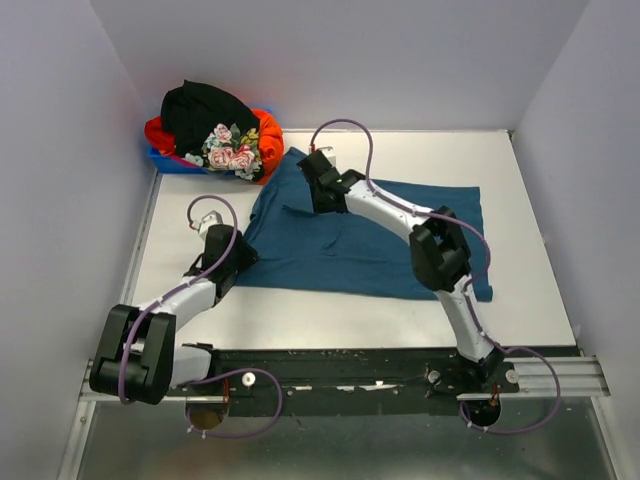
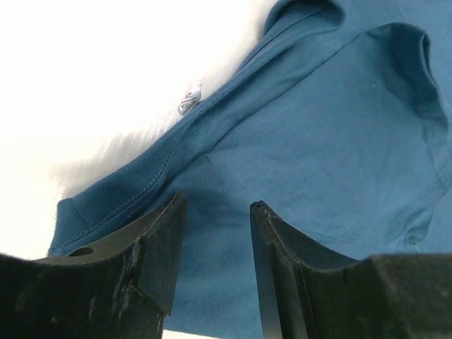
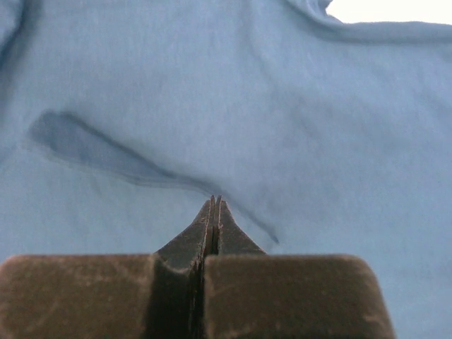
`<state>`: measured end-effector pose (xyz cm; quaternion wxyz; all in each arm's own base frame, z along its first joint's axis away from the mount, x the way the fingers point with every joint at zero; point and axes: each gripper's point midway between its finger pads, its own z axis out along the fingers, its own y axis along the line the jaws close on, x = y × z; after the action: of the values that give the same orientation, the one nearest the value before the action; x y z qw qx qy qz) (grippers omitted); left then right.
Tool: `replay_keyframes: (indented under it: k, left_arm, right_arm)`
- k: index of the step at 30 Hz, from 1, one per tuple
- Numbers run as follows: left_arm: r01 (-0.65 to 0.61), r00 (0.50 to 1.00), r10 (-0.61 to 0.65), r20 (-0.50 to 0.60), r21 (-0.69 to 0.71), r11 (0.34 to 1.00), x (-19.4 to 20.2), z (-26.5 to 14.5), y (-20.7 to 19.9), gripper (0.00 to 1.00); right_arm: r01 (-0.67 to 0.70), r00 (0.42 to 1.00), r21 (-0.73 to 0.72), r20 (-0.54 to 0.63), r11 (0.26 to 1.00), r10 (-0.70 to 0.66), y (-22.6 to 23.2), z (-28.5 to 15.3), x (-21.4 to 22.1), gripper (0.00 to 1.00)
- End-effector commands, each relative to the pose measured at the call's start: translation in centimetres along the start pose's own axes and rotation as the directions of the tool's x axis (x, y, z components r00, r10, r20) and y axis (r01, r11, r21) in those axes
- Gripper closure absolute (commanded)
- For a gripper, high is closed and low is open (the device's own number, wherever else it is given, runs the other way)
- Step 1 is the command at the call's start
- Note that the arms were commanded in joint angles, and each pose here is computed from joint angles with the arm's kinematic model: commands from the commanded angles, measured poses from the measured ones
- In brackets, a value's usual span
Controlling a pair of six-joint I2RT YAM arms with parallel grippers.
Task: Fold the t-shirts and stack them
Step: Fold the flattened tshirt in 1/3 of the way
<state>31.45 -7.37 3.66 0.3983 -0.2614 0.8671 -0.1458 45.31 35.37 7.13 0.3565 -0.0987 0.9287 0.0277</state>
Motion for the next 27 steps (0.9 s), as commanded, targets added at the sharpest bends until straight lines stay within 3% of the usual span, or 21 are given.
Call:
replay_keyframes:
  k: [1, 7, 15, 27]
  left_arm:
    - [-0.027, 0.995, 0.026, 0.091, 0.005, 1.000, -1.6, -1.4, 0.0, 0.45]
    - [-0.022, 0.986, 0.020, 0.163, 0.008, 1.000, -2.7, -3.3, -0.1, 0.45]
    - [0.049, 0.986, -0.037, 0.165, -0.070, 0.996, -2.8, -3.5, 1.0, 0.43]
    - [0.020, 0.997, -0.017, 0.078, -0.040, 0.999, -0.6, -3.2, 0.1, 0.46]
  right_arm:
    - [-0.015, 0.998, -0.103, 0.062, 0.995, 0.021, 0.0, -5.9, -0.9, 0.99]
    - [-0.099, 0.995, -0.080, 0.022, 0.992, 0.101, -4.7, -10.9, 5.3, 0.99]
    - [-0.204, 0.976, -0.049, -0.087, 0.978, 0.199, -9.8, -14.8, 15.7, 0.99]
    - [-0.242, 0.931, 0.202, -0.229, 0.949, 0.286, -13.7, -14.1, 22.8, 0.99]
